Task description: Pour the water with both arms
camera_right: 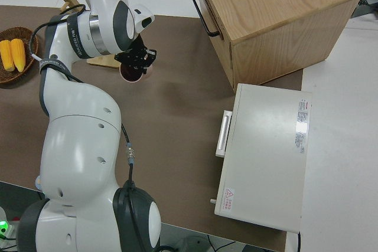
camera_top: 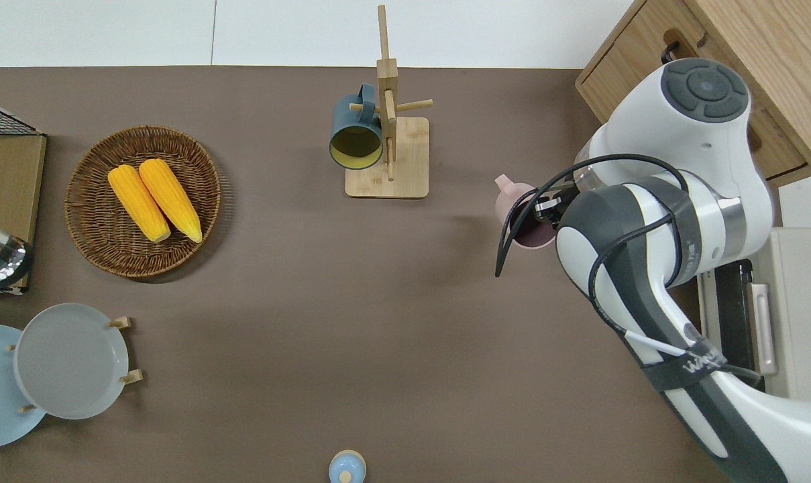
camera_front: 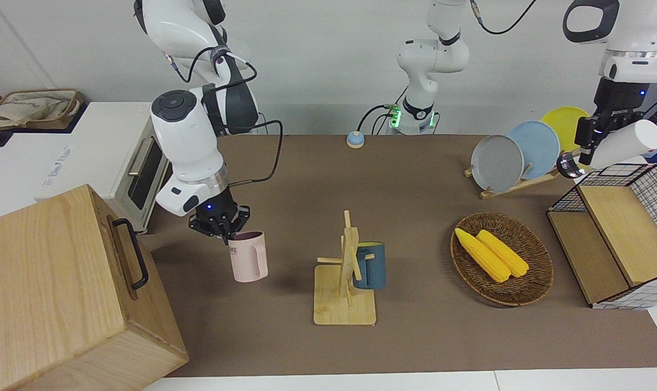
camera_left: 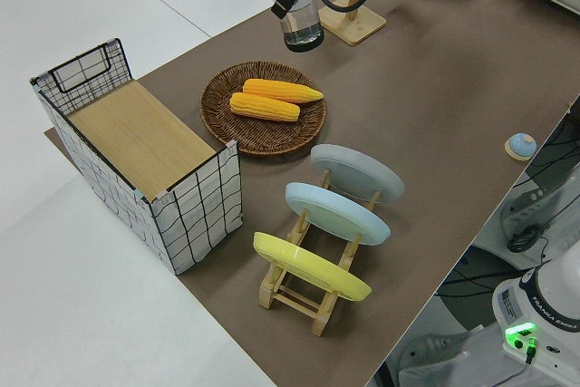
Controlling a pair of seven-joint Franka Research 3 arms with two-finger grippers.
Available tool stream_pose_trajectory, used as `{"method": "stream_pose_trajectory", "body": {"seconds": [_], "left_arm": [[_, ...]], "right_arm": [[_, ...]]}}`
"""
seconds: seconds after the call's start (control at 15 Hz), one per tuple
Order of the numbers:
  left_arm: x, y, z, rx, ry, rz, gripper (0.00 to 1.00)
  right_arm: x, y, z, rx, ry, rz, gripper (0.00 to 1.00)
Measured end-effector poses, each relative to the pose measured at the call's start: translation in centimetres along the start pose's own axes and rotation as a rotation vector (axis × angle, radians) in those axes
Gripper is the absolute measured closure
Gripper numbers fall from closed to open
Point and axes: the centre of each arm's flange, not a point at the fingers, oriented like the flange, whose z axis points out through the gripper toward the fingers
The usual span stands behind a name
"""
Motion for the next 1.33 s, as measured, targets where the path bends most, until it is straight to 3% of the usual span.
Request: {"method": "stream_pose_trajectory", "body": {"seconds": [0.27, 0.4, 0.67, 0.93, 1.33], "left_arm": [[-4.0, 4.9, 1.1, 0.005, -0.039, 0.036, 0.35], [-5.8, 6.8, 2.0, 0.003, -0.056, 0.060, 0.35], [-9.2, 8.7, 3.8, 0.006, -0.101, 0.109, 0.35], [-11.6, 10.2, 6.1, 0.006, -0.110, 0.148, 0.35], [-14.8, 11.5, 9.7, -0.003, -0.101, 0.190, 0.35]], "right_arm": [[-2.3, -6.6, 2.2, 0.073, -0.117, 0.160, 0.94], [-3.6, -11.0, 3.1, 0.110, -0.155, 0.260, 0.94], [-5.6, -19.7, 4.4, 0.227, -0.195, 0.462, 0.94], [-6.4, -25.3, 6.0, 0.335, -0.223, 0.596, 0.94], [-5.9, -29.8, 9.6, 0.445, -0.272, 0.724, 0.94]]}}
